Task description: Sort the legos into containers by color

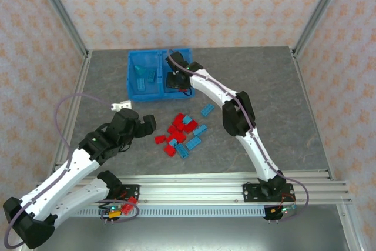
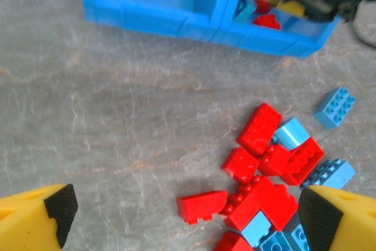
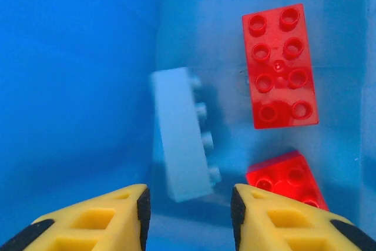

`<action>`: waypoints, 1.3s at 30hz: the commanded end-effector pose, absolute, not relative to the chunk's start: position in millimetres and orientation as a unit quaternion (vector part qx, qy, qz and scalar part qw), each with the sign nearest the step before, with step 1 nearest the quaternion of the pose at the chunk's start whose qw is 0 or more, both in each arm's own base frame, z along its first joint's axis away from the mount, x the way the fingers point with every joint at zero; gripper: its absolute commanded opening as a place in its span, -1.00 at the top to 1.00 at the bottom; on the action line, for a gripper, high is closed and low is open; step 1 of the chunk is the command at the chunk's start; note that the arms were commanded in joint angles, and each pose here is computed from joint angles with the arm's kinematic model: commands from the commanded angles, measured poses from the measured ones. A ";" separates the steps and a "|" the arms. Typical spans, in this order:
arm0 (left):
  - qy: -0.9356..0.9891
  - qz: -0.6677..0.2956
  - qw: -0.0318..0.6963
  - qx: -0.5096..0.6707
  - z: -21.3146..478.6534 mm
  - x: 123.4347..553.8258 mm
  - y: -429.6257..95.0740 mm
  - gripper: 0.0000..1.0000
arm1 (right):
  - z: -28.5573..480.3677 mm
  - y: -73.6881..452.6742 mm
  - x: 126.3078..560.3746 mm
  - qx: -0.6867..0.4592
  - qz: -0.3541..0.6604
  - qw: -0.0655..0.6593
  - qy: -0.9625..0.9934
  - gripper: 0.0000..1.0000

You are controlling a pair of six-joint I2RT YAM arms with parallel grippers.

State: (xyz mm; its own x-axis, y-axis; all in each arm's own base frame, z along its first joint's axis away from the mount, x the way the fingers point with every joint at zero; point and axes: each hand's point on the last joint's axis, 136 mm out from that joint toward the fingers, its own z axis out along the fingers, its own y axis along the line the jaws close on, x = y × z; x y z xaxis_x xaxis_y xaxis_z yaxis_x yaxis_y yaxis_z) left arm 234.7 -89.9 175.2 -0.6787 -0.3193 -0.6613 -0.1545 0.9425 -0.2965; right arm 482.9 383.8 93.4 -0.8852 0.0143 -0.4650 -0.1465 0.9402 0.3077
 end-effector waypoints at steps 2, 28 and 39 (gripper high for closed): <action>0.917 -0.114 0.332 -0.189 146.5 227.1 -88.0 -1.00 | 138.4 380.0 477.0 -0.036 0.177 0.255 0.950 0.12; 0.940 -0.115 0.253 -0.197 92.4 256.1 -130.4 -0.92 | 276.6 259.4 290.9 -0.040 0.293 0.307 0.905 -0.16; 0.924 -0.027 0.380 -0.031 192.4 235.8 -80.4 -1.00 | 175.5 360.3 420.2 0.083 0.232 0.227 0.942 0.08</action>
